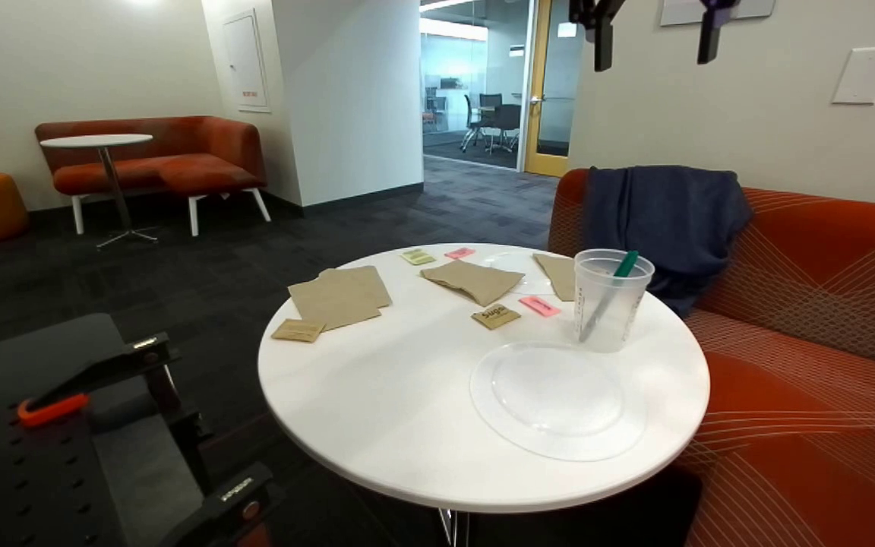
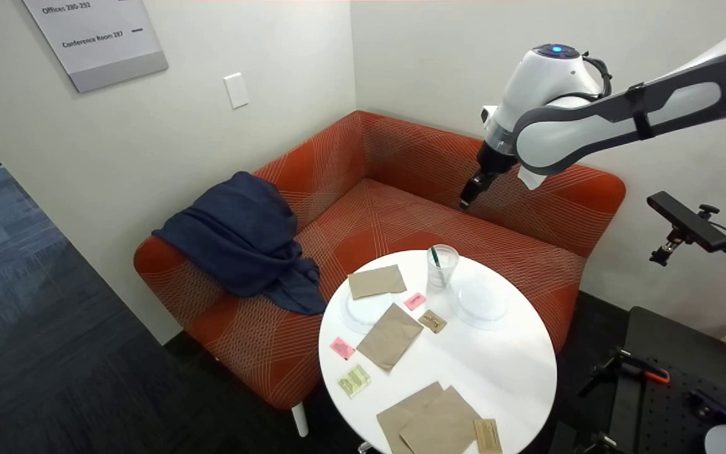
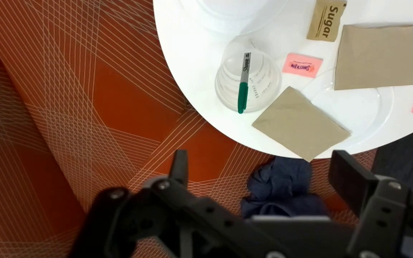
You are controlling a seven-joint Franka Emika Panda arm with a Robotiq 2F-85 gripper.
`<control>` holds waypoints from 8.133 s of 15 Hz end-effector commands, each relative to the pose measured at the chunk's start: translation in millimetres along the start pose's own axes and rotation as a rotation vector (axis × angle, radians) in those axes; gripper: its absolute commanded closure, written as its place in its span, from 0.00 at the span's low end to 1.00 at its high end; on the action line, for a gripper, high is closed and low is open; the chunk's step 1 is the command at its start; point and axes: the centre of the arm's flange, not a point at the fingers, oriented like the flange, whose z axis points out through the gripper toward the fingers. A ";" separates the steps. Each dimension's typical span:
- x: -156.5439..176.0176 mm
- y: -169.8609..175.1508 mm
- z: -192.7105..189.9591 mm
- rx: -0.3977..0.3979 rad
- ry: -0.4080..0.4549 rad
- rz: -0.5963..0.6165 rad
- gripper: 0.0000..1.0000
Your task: Take the pen out of the cup and put it on the table
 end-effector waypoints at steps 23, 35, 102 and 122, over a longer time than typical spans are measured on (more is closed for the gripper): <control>50.2 -31.0 101.9 0.031 -0.153 0.083 0.00; 24.9 -50.9 133.9 0.008 -0.109 0.092 0.00; 27.4 -32.0 248.1 0.022 -0.229 0.046 0.96; -22.1 -54.6 120.8 -0.105 -0.008 0.028 0.96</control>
